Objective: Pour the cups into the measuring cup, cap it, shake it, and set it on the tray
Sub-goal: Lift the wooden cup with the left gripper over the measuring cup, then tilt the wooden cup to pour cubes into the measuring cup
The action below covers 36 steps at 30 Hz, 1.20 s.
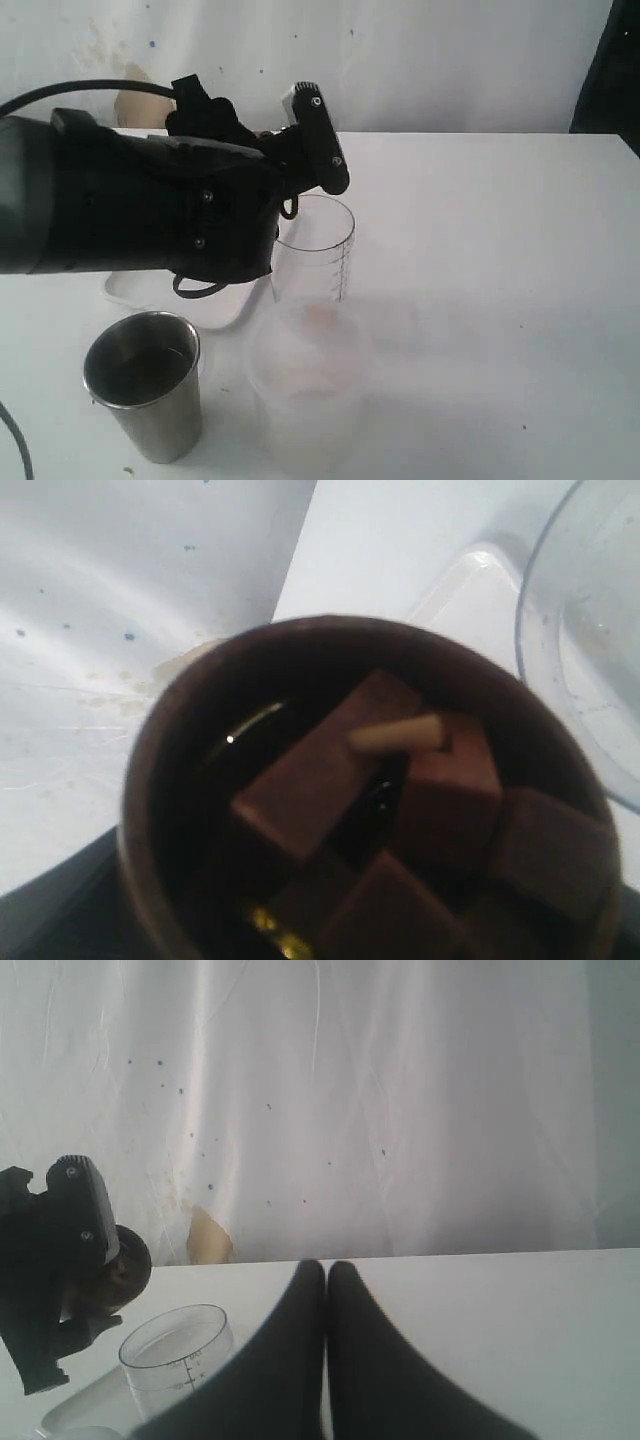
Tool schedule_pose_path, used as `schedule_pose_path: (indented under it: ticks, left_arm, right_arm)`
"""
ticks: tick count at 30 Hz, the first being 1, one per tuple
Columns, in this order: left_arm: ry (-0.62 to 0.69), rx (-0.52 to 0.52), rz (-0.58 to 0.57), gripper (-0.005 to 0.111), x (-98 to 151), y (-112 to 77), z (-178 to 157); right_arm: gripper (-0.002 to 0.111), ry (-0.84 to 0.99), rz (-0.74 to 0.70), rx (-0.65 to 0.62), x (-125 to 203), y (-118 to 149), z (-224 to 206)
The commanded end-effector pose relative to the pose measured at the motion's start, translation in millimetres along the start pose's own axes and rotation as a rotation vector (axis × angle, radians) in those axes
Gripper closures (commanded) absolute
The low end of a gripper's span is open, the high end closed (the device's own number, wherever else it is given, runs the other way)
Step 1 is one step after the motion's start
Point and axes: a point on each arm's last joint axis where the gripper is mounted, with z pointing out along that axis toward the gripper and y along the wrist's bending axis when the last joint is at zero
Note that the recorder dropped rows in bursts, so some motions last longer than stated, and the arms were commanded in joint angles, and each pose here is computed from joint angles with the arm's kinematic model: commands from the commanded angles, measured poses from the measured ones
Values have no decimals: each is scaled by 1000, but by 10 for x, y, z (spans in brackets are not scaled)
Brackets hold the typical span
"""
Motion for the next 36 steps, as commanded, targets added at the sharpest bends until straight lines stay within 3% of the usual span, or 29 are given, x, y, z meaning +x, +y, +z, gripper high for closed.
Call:
schedule_pose_path:
  ticks: [1, 13, 25, 36]
  left_arm:
    - [-18, -47, 44, 107, -31, 57, -27]
    - [-2, -103, 194, 107, -74, -74, 113]
    - [-29, -157, 302, 107, -123, -64, 97]
    - [-15, -263, 499, 107, -216, -257, 125]
  right_arm:
    - [108, -13, -6, -2, -5, 2, -8]
    - [108, -13, -6, -2, -5, 2, -8]
    - [108, -13, -6, -2, -5, 2, -8]
    - [108, -13, -6, -2, -5, 2, -8]
